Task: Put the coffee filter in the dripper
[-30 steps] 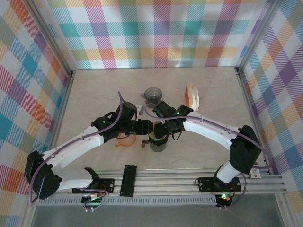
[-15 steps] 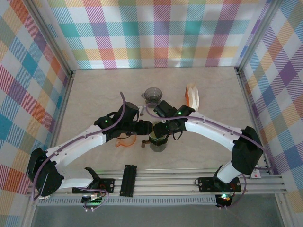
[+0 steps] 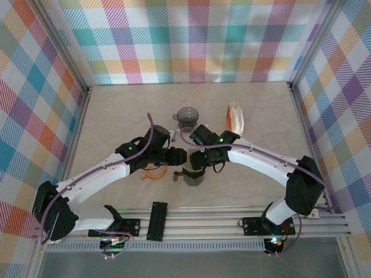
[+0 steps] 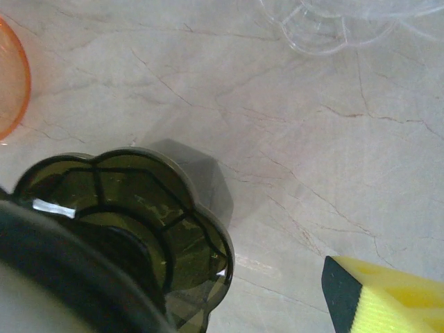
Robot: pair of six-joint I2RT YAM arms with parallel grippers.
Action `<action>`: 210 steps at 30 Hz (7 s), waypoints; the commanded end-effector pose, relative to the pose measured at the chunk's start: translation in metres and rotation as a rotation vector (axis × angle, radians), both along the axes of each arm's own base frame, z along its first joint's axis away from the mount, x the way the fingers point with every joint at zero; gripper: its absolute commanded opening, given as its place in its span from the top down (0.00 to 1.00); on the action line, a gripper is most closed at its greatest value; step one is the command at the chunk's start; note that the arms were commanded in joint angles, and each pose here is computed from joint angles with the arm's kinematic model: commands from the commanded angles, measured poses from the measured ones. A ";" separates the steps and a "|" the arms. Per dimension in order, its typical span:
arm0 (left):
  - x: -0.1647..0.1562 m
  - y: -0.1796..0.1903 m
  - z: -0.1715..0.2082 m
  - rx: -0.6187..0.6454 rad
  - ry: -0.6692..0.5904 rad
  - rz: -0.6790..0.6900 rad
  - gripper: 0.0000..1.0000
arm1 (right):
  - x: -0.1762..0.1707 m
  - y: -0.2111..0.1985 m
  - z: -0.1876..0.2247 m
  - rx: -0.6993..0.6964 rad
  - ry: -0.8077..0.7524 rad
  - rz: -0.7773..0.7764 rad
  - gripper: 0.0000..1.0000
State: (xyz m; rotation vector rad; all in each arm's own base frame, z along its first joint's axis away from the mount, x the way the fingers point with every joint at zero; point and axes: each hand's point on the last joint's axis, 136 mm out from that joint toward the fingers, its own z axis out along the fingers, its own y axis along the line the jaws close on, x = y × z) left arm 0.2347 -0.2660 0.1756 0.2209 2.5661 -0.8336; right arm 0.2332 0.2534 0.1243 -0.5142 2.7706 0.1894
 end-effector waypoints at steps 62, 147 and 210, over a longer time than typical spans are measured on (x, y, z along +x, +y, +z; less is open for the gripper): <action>-0.004 -0.001 0.024 -0.065 -0.032 0.019 0.39 | 0.000 -0.031 0.103 0.234 -0.300 -0.090 0.17; 0.007 0.177 -0.093 0.306 0.227 0.619 0.80 | -0.023 -0.126 -0.015 0.276 -0.082 -0.423 0.14; 0.046 0.236 0.085 0.018 0.019 0.769 0.99 | 0.003 0.063 -0.073 0.515 0.161 -0.164 0.42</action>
